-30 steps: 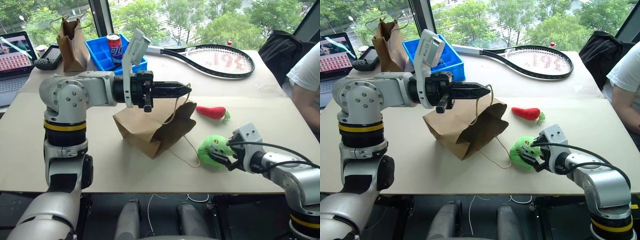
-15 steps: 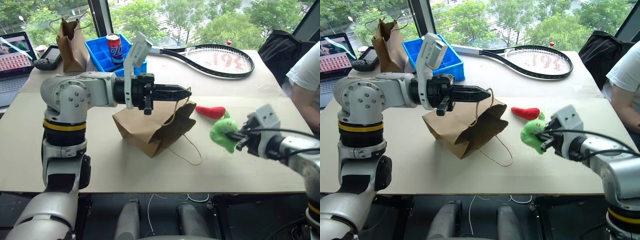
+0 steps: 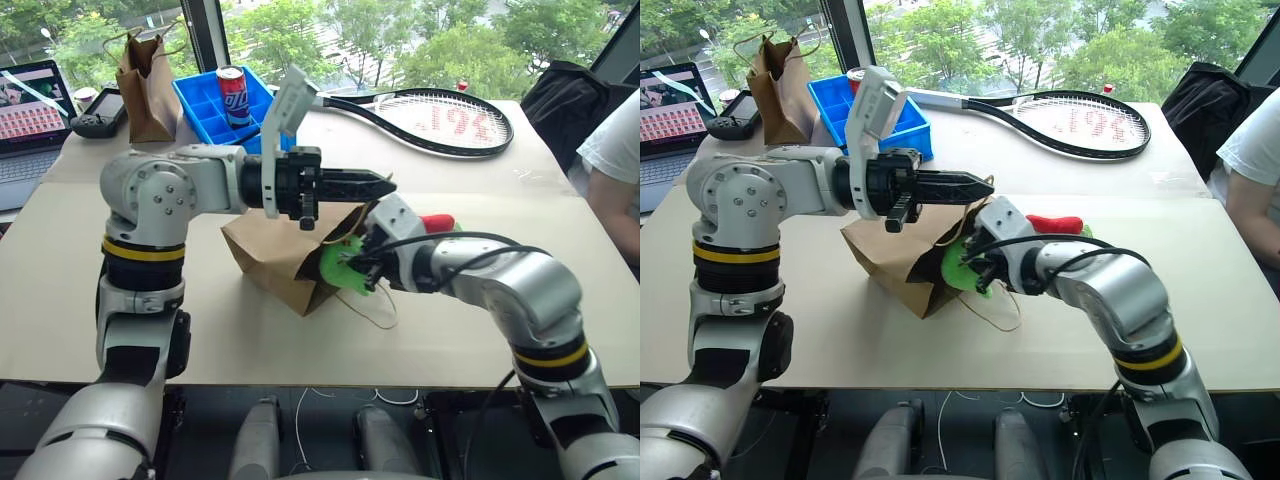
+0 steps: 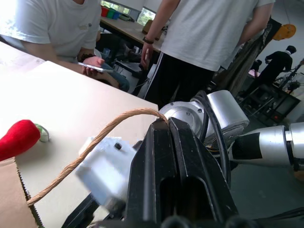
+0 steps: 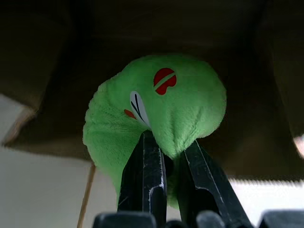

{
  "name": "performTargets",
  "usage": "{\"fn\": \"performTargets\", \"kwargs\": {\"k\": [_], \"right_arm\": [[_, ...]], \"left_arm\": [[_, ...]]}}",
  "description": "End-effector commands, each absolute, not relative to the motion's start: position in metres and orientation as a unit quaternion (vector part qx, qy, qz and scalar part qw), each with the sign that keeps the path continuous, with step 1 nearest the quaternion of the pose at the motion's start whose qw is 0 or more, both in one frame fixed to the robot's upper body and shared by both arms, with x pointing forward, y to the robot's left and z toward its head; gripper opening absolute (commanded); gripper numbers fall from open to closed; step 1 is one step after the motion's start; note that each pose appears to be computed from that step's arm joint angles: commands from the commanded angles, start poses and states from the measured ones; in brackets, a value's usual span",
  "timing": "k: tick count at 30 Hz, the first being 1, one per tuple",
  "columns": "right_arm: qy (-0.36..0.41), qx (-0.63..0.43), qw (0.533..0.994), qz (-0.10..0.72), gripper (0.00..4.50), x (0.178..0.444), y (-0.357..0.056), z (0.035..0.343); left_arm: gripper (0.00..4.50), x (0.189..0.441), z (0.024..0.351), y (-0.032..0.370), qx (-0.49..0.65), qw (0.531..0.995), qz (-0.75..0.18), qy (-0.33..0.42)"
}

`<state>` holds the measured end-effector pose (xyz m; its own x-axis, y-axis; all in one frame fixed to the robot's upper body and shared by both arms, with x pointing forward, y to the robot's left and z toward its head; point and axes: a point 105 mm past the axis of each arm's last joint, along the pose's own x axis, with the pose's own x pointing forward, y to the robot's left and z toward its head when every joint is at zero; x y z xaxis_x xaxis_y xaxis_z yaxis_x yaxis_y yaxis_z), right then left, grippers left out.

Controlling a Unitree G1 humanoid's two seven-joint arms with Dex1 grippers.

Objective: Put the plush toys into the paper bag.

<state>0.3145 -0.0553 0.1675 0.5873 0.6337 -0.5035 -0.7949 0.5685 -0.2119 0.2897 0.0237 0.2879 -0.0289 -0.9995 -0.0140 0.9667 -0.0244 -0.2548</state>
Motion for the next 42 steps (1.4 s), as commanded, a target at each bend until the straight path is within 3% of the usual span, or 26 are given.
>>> {"fn": "performTargets", "kwargs": {"k": [1, 3, 8, 12, 14, 25, 33, 37, 42], "right_arm": [[0.145, -0.289, 0.842, 0.432, 0.02, 0.322, -0.034, 0.161], [0.107, -0.272, 0.841, 0.455, 0.02, 0.325, -0.019, 0.163], [0.08, -0.057, 0.882, 0.46, 0.02, 0.334, -0.003, 0.164], [0.082, -0.025, 0.9, 0.428, 0.02, 0.34, -0.015, 0.153], [0.079, -0.022, 0.902, 0.424, 0.95, 0.339, -0.02, 0.153], [0.081, -0.077, 0.909, 0.402, 4.46, 0.321, -0.065, 0.161], [0.099, -0.102, 0.908, 0.394, 4.46, 0.3, -0.128, 0.182], [0.114, -0.144, 0.943, 0.277, 4.46, 0.327, -0.194, 0.187], [0.101, -0.166, 0.966, 0.172, 4.46, 0.372, -0.243, 0.19]], "left_arm": [[0.0, 0.282, 0.3, 0.021, -0.084, 0.683, -0.722, 0.074], [0.0, 0.281, 0.3, 0.021, -0.086, 0.683, -0.721, 0.074], [0.0, 0.284, 0.299, 0.024, -0.089, 0.694, -0.711, 0.072], [0.0, 0.286, 0.299, 0.027, -0.091, 0.703, -0.702, 0.072], [0.0, 0.287, 0.298, 0.029, -0.091, 0.707, -0.698, 0.072], [0.0, 0.307, 0.285, 0.04, -0.087, 0.746, -0.656, 0.077], [0.0, 0.321, 0.28, 0.046, -0.092, 0.766, -0.632, 0.071], [0.0, 0.321, 0.281, 0.048, -0.094, 0.769, -0.629, 0.068], [0.0, 0.32, 0.282, 0.048, -0.095, 0.77, -0.627, 0.067]]}}
